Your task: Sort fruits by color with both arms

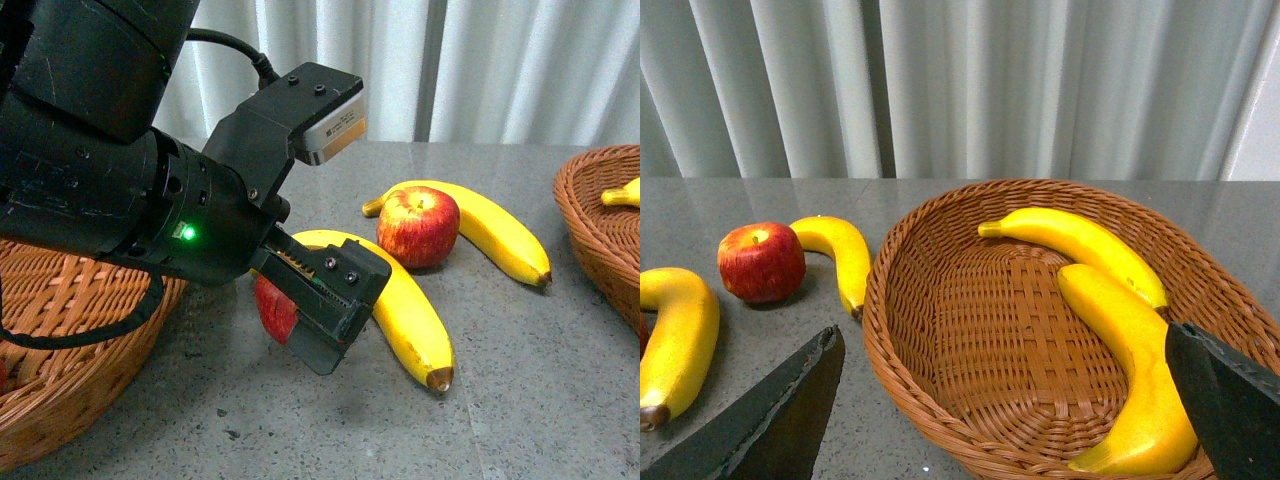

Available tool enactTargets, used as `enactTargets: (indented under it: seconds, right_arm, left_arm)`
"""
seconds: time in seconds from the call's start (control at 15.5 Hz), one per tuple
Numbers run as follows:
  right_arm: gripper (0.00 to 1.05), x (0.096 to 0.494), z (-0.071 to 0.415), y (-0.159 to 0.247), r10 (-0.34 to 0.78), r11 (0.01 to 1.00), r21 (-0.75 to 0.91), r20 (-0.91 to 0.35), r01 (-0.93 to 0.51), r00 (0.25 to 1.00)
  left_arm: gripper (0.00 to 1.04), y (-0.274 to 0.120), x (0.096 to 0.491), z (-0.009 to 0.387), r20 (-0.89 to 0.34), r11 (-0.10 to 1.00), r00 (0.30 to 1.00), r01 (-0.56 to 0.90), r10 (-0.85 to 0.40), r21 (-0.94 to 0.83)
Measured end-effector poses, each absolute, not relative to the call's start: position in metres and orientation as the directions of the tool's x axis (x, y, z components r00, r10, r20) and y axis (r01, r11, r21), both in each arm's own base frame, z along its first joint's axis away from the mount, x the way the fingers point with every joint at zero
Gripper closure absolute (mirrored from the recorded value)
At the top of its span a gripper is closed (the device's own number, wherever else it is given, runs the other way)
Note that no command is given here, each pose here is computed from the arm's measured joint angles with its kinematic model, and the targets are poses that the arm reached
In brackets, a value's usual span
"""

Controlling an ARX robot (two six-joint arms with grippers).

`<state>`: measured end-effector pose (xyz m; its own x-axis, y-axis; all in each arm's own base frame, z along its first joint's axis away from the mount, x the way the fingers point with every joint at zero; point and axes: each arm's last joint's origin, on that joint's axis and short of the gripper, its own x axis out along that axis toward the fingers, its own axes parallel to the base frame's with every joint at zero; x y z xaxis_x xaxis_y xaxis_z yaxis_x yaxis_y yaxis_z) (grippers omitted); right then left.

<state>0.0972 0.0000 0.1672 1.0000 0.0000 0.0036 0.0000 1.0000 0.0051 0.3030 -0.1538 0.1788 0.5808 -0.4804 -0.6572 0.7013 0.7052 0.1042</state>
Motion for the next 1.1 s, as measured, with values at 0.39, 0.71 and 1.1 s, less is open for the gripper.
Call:
enactTargets:
  seconds: [0.39, 0.71, 1.1]
  right_arm:
    - [0.07, 0.097, 0.167, 0.0, 0.0, 1.0, 0.005, 0.004, 0.0, 1.0]
    - [0.07, 0.097, 0.167, 0.0, 0.0, 1.0, 0.005, 0.004, 0.0, 1.0]
    - [0.07, 0.097, 0.167, 0.0, 0.0, 1.0, 0.005, 0.004, 0.0, 1.0]
  left_arm:
    - [0.35, -0.152, 0.304, 0.177, -0.661, 0.697, 0.565, 0.712, -0.493, 0.089]
    - [0.43, -0.152, 0.304, 0.181, -0.658, 0.703, 0.577, 0.704, -0.483, 0.101]
    - [0.44, -0.134, 0.302, 0.262, -0.406, 0.857, 0.832, 0.48, -0.378, 0.186]
